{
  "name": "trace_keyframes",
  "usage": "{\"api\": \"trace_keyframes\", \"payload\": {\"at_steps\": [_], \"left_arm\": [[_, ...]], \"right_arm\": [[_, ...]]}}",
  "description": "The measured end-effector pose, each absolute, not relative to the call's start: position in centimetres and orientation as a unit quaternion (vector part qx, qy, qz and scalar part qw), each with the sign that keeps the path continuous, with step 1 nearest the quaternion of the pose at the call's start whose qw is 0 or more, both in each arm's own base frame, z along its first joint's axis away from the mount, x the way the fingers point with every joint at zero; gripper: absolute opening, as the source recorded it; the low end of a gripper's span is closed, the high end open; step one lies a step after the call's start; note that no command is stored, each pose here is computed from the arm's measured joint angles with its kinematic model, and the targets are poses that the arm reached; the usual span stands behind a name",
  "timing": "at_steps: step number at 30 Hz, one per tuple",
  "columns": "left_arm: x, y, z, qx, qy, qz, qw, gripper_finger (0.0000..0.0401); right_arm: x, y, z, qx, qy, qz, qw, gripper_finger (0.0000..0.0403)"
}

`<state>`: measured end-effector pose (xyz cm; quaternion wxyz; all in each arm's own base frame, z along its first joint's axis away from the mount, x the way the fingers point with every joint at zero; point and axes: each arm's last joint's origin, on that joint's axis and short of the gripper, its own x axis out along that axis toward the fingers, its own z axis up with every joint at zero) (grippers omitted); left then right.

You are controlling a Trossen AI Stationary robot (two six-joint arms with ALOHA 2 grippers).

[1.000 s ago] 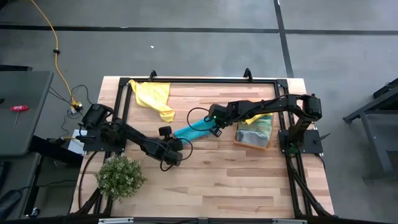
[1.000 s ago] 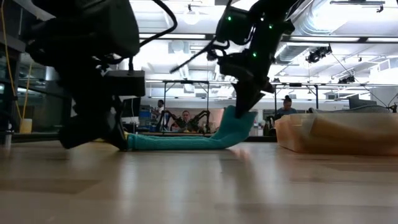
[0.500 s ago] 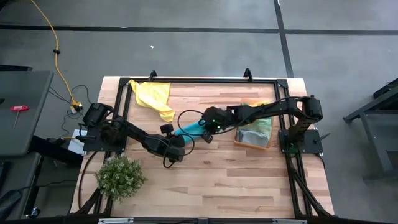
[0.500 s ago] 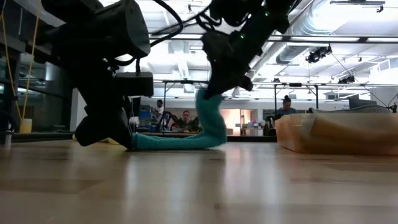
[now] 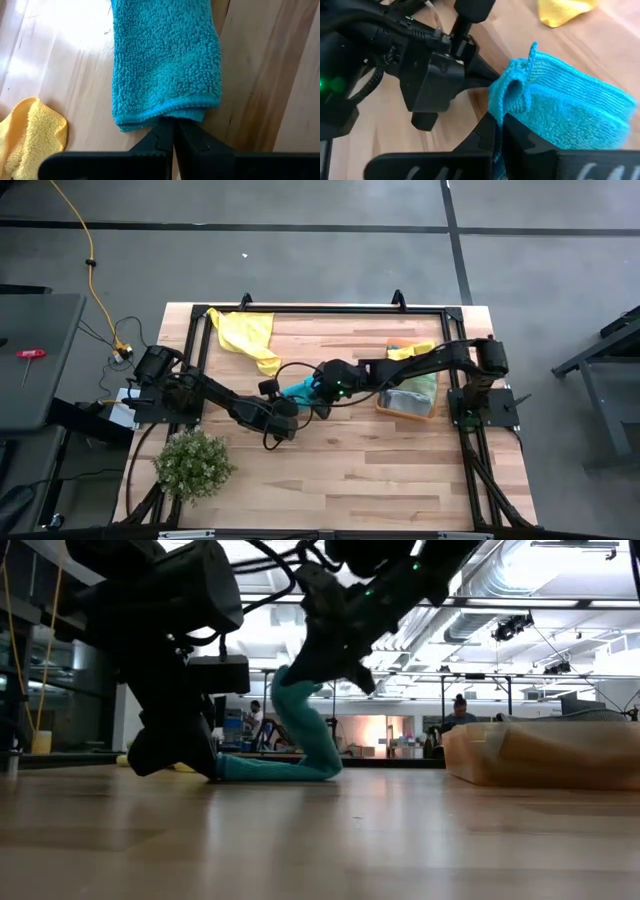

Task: Fold microfiber towels
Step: Fold the blue microfiber cloth

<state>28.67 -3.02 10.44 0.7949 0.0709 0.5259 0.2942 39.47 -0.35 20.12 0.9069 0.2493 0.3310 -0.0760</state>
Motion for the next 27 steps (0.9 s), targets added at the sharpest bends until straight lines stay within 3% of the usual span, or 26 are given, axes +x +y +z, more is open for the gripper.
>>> {"api": "trace_keyframes", "payload": {"at_steps": [27], "left_arm": [[28.8,-3.1,10.5,0.068,0.521,0.293,0.799,0.0000]], "right_arm": [[42.7,-0.5,14.8,0.328,0.282,-0.049,0.900,0.0000]]}}
